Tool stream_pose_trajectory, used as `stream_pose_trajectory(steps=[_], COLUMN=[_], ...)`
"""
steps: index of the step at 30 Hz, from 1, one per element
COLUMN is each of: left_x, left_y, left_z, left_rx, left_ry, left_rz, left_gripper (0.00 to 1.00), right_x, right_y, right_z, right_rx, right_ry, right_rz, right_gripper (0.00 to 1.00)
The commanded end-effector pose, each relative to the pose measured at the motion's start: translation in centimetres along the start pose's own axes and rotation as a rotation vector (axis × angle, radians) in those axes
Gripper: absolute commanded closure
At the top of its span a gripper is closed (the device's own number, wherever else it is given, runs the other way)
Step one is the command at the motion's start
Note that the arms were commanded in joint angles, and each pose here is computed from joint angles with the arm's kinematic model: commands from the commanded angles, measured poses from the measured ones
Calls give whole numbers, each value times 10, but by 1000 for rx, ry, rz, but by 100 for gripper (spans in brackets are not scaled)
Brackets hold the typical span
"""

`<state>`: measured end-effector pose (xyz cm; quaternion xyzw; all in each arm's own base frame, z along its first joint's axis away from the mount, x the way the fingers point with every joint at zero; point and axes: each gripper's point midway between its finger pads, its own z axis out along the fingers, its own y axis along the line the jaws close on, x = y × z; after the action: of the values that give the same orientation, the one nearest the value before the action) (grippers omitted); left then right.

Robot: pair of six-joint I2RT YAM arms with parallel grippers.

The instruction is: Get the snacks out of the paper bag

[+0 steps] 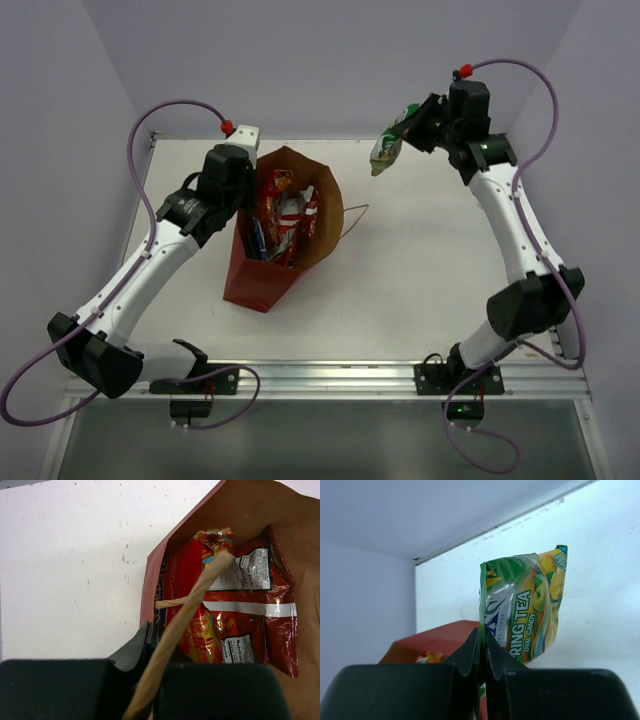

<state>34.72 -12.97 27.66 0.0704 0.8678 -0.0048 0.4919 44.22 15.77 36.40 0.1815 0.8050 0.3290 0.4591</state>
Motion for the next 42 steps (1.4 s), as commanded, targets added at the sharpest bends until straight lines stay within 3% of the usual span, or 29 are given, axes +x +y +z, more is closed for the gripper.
stream_pose_trajectory(steps=[1,5,10,13,15,16,19,22,27,30,32,37,42], left_x=[-47,-45,-42,-40,-38,-37,-36,-36,-34,-34,-34,-34,-34], left_y=[-2,2,-1,0,-1,-3,-7,-8,-10,-12,-12,-14,-13], left_z=[-20,-21,-20,-18,-18,-17,-16,-15,-13,-14,-13,-12,-11], left_rx=[36,17,28,24,27,34,52,58,69,78,81,88,84], left_ry=[-186,-181,-171,-162,-158,-155,-149,-147,-142,-142,-142,-140,-141], left_rz=[-49,-48,-65,-67,-69,-70,-71,-71,-64,-60,-56,-45,-35], left_gripper=[100,100,100,100,100,100,100,100,100,100,100,100,100], right_x=[2,14,15,30,47,53,83,105,101,68,58,26,36], right_y=[-20,-12,26,21,-8,-21,-79,-131,-179,-173,-170,-109,-15], right_z=[55,112,139,146,156,160,172,174,144,116,95,34,-19], right_rx=[-20,-147,-408,-501,-457,-425,-268,-99,118,213,259,211,63], right_ry=[38,120,143,166,205,222,288,353,349,248,239,142,107], right_rz=[0,14,3,-16,26,44,85,96,55,-35,-92,-242,-404], right_gripper=[100,100,100,100,99,96,63,58,54,46,35,20,16])
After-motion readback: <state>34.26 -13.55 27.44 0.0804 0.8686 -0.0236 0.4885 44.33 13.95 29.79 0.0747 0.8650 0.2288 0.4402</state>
